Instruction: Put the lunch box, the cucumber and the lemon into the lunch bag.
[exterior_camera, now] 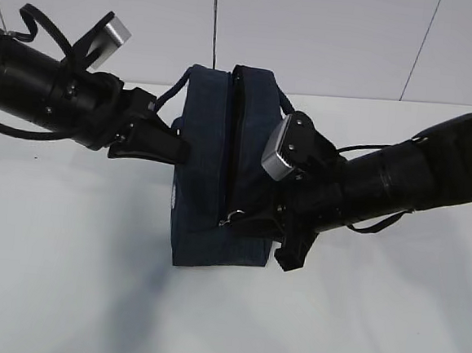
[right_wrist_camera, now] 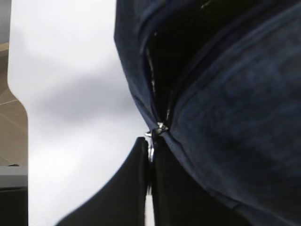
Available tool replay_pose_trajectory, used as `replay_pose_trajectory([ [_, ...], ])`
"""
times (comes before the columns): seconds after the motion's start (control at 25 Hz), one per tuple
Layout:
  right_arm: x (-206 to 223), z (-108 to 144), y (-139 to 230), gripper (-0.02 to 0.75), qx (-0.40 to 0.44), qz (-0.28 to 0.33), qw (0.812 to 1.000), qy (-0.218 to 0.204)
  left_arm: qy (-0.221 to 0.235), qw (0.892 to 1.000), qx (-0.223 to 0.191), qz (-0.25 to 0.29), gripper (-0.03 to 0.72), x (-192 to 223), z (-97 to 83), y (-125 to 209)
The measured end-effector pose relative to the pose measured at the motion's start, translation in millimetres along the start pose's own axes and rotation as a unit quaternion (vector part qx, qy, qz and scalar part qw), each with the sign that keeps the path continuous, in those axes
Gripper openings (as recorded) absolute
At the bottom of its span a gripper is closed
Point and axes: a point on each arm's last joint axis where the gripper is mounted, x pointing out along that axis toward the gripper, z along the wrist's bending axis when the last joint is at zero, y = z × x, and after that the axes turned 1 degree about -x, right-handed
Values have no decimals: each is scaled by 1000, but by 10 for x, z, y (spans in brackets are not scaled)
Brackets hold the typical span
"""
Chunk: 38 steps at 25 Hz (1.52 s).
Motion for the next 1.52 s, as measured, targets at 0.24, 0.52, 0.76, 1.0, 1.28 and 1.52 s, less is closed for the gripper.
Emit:
replay_pose_trajectory([
  [0.24,-49,8,-54,1,17,-3,1000,6,-7,1000,-1,-6,-9,0,13,-11],
  [0.52,-98,31,-117,1,126,-12,992,3,-7,1000,-1,-7,-9,0,14,-13],
  [0.76,-130,76,-170,1,178,-23,984,-17,-7,1000,-3,-8,-9,0,12,-15],
  [1.0,-131,74,-181,1,225,-28,974,-19,-7,1000,-3,-8,-9,0,12,-15],
  [1.28,-136,51,-230,1,256,-57,965,-15,-7,1000,-3,-9,-9,0,13,-17],
  [1.52,-150,52,-277,1,270,-77,960,-19,-9,1000,-3,-11,-9,0,16,-19],
])
